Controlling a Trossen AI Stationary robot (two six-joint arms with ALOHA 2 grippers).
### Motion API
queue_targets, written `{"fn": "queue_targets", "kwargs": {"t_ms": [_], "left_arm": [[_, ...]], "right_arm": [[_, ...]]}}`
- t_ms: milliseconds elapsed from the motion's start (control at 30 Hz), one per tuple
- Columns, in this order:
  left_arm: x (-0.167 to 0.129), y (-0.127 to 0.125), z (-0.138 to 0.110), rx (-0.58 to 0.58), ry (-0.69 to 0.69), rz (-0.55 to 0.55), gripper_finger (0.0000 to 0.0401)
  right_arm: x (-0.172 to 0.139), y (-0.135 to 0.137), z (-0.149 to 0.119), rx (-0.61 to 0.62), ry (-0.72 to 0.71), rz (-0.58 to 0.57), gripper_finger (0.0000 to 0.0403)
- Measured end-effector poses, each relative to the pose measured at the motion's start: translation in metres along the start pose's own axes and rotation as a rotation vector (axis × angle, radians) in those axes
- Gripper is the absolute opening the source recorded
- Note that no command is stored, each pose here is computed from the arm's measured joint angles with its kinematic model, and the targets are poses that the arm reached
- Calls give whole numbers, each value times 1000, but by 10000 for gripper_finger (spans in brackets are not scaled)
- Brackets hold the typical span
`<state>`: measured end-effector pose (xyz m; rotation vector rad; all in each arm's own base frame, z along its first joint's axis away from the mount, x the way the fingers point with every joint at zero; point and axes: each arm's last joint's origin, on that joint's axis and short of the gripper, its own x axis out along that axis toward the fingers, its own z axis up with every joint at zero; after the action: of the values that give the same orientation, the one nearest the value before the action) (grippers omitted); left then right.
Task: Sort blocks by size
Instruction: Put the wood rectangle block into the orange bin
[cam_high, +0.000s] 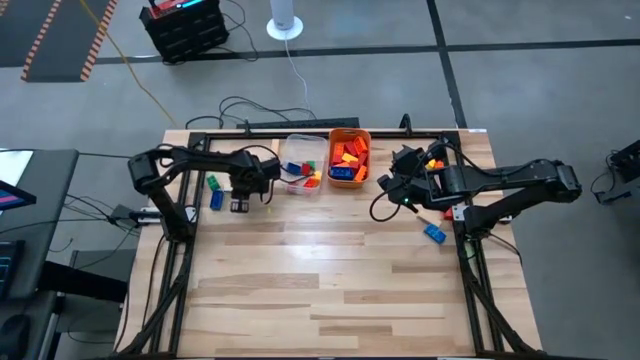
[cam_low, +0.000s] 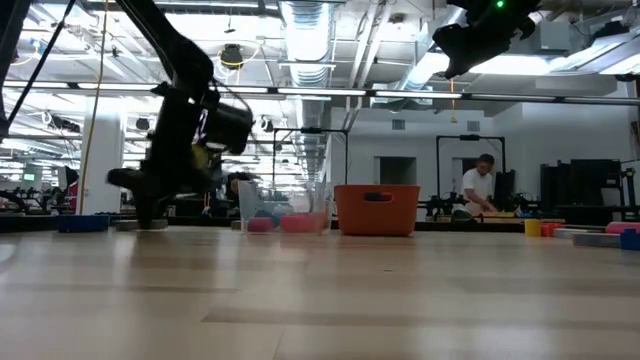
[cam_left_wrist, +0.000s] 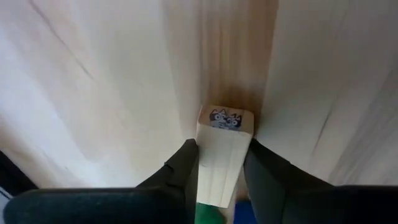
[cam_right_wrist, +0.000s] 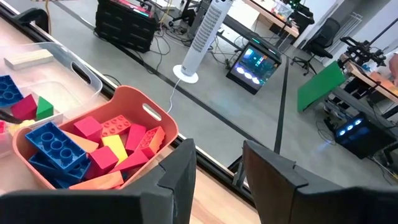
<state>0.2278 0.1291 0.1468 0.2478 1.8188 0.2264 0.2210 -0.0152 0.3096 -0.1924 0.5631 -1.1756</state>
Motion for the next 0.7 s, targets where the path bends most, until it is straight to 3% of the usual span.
{"fn": "queue_targets", "kwargs": {"t_ms": [400, 700], "left_arm": [[-72, 30, 21, -65, -264, 0, 97], [-141, 50, 44, -139, -569, 137, 99]], "right_arm": [[0, 0, 0, 2, 0, 0, 163], [0, 0, 0, 1, 0, 0, 163]]}}
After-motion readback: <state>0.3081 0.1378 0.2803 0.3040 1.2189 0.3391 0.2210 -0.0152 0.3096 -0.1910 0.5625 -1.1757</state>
